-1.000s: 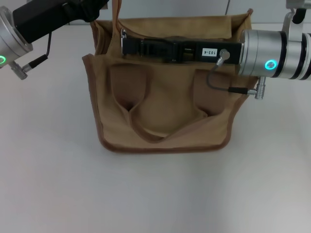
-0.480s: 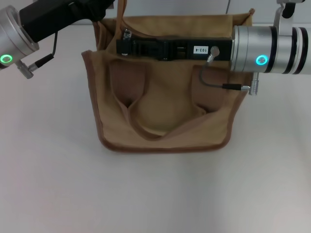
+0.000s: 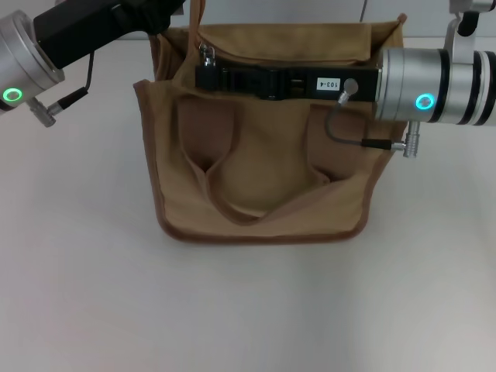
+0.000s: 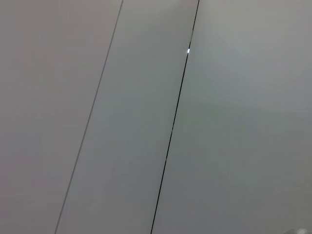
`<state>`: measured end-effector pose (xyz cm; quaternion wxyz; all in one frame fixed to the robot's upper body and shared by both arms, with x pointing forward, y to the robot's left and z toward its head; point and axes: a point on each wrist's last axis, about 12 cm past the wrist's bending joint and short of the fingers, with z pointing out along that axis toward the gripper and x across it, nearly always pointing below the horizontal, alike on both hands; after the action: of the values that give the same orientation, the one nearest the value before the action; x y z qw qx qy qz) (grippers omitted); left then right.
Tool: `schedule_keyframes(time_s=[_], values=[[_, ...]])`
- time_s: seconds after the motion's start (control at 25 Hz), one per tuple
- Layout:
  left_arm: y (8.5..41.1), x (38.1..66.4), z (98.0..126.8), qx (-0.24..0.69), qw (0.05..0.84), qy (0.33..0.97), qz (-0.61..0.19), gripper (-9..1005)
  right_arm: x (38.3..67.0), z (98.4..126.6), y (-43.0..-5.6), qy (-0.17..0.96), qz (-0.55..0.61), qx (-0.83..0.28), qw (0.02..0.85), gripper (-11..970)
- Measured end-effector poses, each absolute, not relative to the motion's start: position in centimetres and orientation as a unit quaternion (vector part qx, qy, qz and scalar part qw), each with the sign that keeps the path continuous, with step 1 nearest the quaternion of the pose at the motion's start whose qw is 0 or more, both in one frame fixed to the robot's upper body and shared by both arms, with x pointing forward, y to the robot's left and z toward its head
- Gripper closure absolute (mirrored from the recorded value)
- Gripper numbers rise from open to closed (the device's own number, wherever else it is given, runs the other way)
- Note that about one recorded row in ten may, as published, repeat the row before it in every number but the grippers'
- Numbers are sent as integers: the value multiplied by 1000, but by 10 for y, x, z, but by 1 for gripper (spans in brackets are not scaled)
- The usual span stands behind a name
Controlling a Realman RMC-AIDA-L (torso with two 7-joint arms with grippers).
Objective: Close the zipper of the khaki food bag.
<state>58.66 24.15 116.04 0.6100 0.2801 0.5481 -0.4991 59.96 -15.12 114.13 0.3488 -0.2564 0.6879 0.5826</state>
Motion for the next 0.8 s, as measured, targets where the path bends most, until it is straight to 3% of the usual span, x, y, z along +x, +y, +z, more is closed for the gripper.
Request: schedule_keyframes(time_s=[0.2,0.4,0.8], values=[[244,584,1159,277,611,547,-500,981,597,1140,-158,676,590,-242,370,720],[245,583,1158,274,612,548,-500,981,597,1140,-159,675,590,-241,372,924],[244,581,1157,274,609,545,-506,980,597,1137,-154,683,583,-246,365,959]])
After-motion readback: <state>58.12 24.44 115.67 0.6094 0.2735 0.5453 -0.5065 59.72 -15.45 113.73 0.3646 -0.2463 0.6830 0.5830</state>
